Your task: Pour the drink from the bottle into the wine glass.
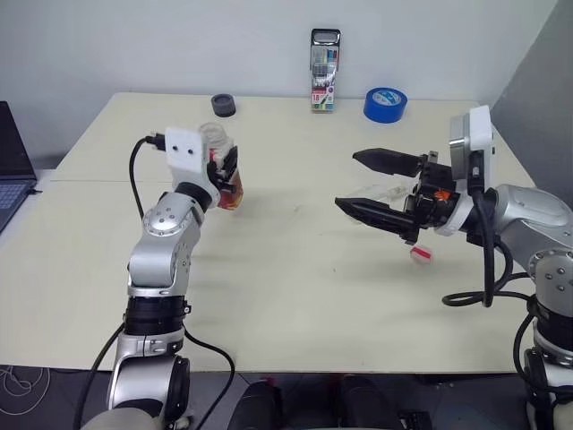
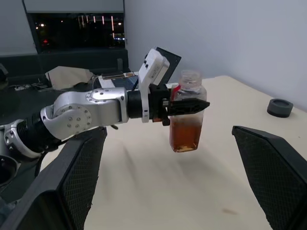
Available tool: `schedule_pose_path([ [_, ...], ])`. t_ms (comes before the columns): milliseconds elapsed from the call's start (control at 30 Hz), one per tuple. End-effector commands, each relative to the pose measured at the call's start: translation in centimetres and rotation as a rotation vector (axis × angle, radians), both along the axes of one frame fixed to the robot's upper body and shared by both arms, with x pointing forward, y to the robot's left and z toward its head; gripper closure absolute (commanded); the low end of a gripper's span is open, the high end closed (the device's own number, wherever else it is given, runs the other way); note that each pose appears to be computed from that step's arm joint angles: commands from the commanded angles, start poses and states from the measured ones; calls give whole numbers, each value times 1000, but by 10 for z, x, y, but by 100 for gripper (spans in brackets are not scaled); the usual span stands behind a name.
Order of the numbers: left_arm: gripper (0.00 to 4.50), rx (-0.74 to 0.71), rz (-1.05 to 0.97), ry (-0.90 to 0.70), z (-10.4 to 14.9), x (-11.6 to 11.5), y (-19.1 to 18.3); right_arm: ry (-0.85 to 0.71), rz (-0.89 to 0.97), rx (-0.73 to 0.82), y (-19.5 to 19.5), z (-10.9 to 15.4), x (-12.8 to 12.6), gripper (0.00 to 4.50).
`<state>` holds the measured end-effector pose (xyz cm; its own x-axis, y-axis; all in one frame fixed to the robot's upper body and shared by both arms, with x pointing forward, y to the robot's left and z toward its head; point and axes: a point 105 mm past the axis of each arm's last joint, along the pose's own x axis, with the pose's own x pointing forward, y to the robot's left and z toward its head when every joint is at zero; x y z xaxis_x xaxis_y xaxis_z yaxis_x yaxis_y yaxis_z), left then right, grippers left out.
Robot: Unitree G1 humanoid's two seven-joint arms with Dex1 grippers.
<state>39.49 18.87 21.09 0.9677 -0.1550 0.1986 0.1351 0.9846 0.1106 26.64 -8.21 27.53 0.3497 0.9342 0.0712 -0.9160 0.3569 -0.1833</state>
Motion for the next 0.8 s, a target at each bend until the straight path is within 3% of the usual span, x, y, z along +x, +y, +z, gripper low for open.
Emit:
schedule_pose_path([
  [33,271,12,58,-93,16,0,13,-36,9,8,3,7,-4,3],
  [800,271,-50,42,-63,-22,8,31,-34,-7,18,10,7,-5,3],
])
